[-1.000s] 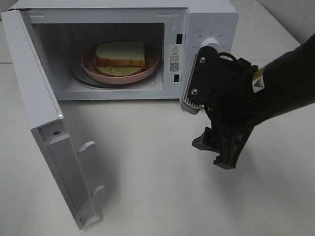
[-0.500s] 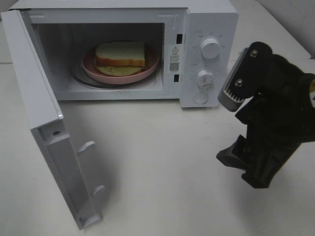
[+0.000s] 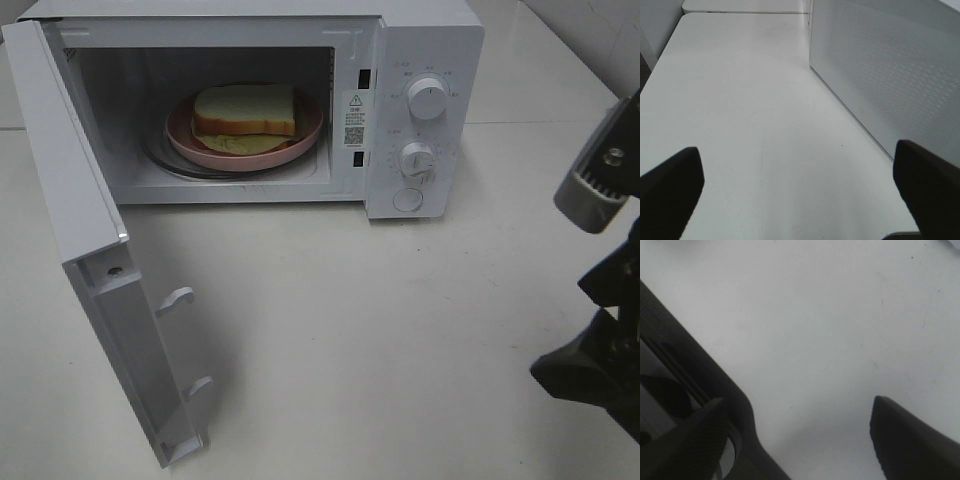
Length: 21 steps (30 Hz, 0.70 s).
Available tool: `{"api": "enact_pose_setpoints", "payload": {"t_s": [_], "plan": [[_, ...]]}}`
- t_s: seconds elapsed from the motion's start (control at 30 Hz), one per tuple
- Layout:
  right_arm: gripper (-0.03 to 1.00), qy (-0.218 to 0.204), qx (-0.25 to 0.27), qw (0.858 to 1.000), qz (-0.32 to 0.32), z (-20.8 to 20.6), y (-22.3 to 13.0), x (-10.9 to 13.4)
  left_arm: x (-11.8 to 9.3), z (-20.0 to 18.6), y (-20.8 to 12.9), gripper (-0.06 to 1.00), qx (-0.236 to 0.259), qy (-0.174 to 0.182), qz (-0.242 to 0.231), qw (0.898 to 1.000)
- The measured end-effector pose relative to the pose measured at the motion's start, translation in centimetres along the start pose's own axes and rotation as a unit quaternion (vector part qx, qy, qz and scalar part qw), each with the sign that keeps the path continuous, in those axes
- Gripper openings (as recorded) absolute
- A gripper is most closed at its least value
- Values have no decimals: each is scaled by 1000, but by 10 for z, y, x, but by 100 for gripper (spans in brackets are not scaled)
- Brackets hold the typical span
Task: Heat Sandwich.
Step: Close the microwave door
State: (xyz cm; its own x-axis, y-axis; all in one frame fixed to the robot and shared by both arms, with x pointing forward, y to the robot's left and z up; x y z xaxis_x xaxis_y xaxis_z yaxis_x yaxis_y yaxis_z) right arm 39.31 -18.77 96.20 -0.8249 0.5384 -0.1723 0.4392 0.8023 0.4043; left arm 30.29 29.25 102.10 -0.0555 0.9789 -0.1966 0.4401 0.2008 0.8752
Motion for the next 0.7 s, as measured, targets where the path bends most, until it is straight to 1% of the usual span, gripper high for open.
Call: {"api": "enact_pose_setpoints", "payload": {"t_s": [0.03,0.17,0.3,0.37,0.47,0.5,0.7], "plan": [[76,0,0,1000,0,0,0,0,0,0,0,97,0,0,0,1000],[76,11,31,999,10,-11,-18,7,0,0,0,97,0,0,0,1000],[76,17,39,999,16,-21,-28,12,0,0,0,97,0,0,0,1000],[76,14,34,999,18,-27,-32,14,0,0,0,97,0,0,0,1000],[76,6,13,1000,20,-39,-36,16,0,0,0,97,0,0,0,1000],[76,-2,-5,1000,21,-48,-40,18,0,0,0,97,0,0,0,1000],[76,-15,-33,999,35,-64,-51,22,0,0,0,97,0,0,0,1000]]}}
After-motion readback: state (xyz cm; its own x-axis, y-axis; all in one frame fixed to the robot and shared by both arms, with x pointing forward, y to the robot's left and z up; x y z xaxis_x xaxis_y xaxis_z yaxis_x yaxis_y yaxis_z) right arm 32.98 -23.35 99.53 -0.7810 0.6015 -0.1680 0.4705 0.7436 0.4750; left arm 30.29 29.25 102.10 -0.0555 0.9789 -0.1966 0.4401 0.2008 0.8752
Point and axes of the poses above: a point on each arm's last joint axis where the gripper is mounted, z pointing out along that axis toward the gripper, x along the wrist's bending axis when the last joint is at zero, y = z × x, the point moved 8 cm from there along z, pointing out along that axis toward the gripper, and after that the axes turned 11 degrees about -z, right-handed, at the moved point
